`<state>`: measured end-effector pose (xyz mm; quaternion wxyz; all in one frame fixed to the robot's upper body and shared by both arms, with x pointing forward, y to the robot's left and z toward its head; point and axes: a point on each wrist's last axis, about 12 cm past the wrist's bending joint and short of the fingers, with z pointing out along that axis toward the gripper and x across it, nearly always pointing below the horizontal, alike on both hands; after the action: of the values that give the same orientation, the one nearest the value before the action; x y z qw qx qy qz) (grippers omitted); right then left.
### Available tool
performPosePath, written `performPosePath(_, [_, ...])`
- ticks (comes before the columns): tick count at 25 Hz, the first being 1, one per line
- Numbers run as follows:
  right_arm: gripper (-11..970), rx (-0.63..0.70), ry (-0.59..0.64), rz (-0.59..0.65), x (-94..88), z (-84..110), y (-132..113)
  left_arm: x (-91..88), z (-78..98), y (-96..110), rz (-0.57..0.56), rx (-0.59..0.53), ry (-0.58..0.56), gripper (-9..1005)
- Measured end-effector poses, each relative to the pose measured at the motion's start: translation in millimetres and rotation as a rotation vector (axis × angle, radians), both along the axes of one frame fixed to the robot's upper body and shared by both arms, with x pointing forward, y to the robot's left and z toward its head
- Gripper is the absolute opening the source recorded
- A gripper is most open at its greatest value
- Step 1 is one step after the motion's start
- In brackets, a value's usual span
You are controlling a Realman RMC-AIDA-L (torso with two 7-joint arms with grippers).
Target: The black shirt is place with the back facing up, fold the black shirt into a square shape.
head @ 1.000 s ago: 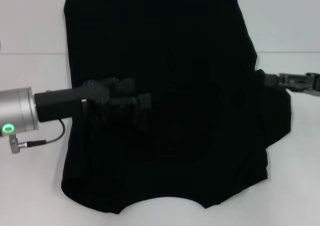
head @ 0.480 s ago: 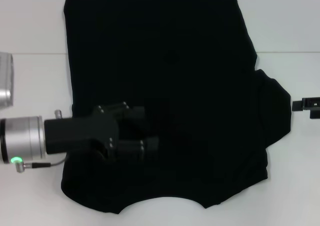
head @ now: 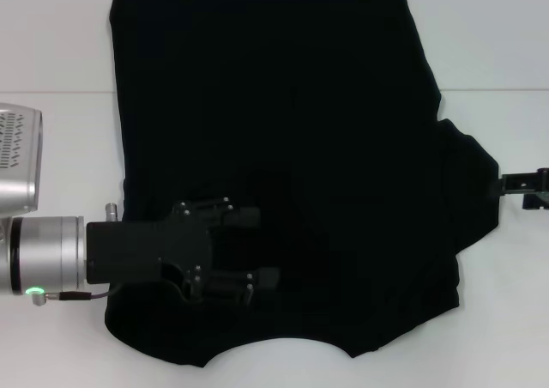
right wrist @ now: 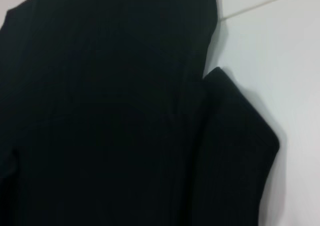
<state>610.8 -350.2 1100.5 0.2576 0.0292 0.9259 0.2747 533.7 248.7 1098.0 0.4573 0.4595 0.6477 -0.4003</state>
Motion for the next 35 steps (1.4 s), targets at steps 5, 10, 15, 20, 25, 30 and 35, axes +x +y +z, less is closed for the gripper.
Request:
performPosePath(5, [820,-0.033,0.011,0.002,4.8,-9.4,10.6,0.3,-1.6,-0.6,-0.014,0.028,-0.006,878])
performPosePath(10, [733,-0.042,-0.004,-0.009,8.7,-10.4,14.9,0.8,-1.3,0.0,-0.008,0.029,-0.009,878])
performPosePath(15, [709,-0.057,-0.016,-0.022,11.3,-12.9,18.0,1.4,-0.5,0.7,-0.004,0.03,-0.008,878])
performPosePath(20, [707,-0.075,-0.019,-0.037,12.7,-18.2,20.2,1.4,-0.5,0.9,-0.002,0.029,-0.006,877])
performPosePath(25, [704,-0.08,-0.023,-0.036,14.0,-20.9,25.7,1.4,-0.3,1.2,-0.001,0.029,-0.007,877])
performPosePath(30, [701,-0.081,-0.031,-0.03,16.3,-19.8,29.7,1.3,-0.4,1.4,0.0,0.029,-0.007,877])
performPosePath(35, [542,-0.091,-0.042,-0.037,19.0,-19.1,30.6,1.3,-0.4,2.2,0.006,0.026,-0.007,878])
